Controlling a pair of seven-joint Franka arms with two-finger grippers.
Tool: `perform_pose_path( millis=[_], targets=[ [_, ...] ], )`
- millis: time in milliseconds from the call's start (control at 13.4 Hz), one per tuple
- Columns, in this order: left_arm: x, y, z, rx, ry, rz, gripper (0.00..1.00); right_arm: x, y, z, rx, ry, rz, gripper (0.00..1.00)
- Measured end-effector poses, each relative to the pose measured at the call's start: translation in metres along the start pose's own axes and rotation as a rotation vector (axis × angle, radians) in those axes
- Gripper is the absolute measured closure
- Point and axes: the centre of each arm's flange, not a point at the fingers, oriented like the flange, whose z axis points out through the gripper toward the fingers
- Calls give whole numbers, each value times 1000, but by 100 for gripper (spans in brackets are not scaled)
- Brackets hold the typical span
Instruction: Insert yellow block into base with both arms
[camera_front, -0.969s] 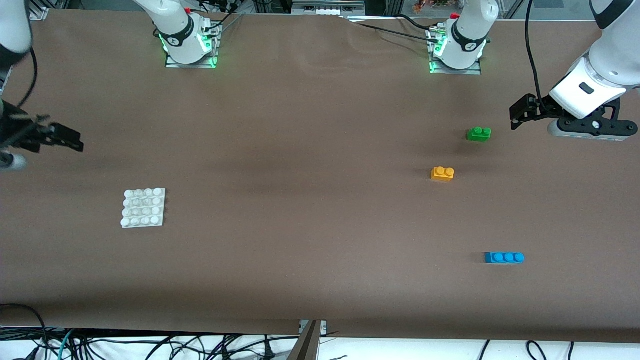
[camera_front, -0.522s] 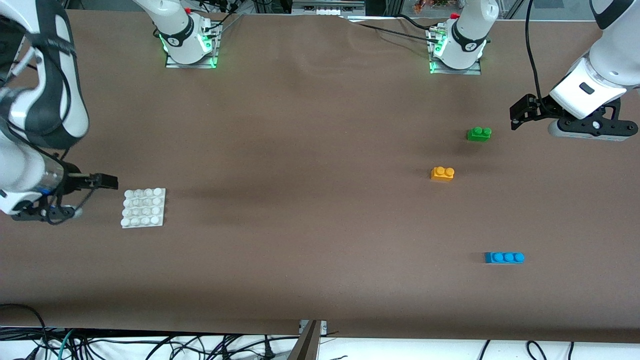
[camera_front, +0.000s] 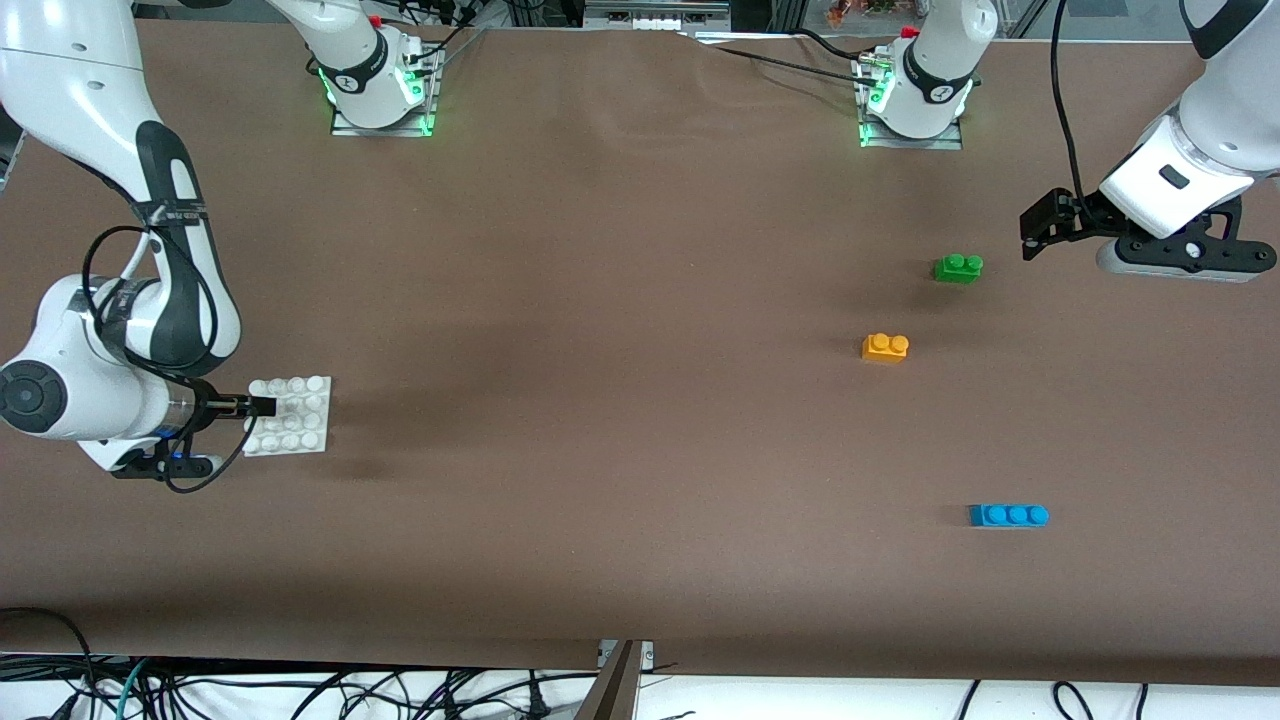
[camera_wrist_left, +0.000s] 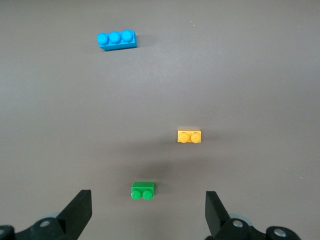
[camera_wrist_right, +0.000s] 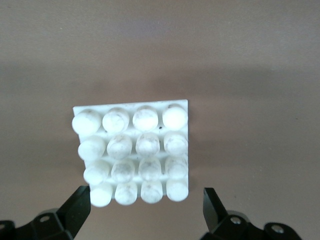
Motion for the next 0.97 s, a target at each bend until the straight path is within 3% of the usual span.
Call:
perform_pose_path(
  millis=[298, 969],
  targets=[
    [0, 0, 0, 0, 0, 0, 0, -1, -3, 47, -4, 8, -2, 0],
    [0, 0, 0, 0, 0, 0, 0, -1, -10, 71, -3, -16, -12, 0]
  ],
)
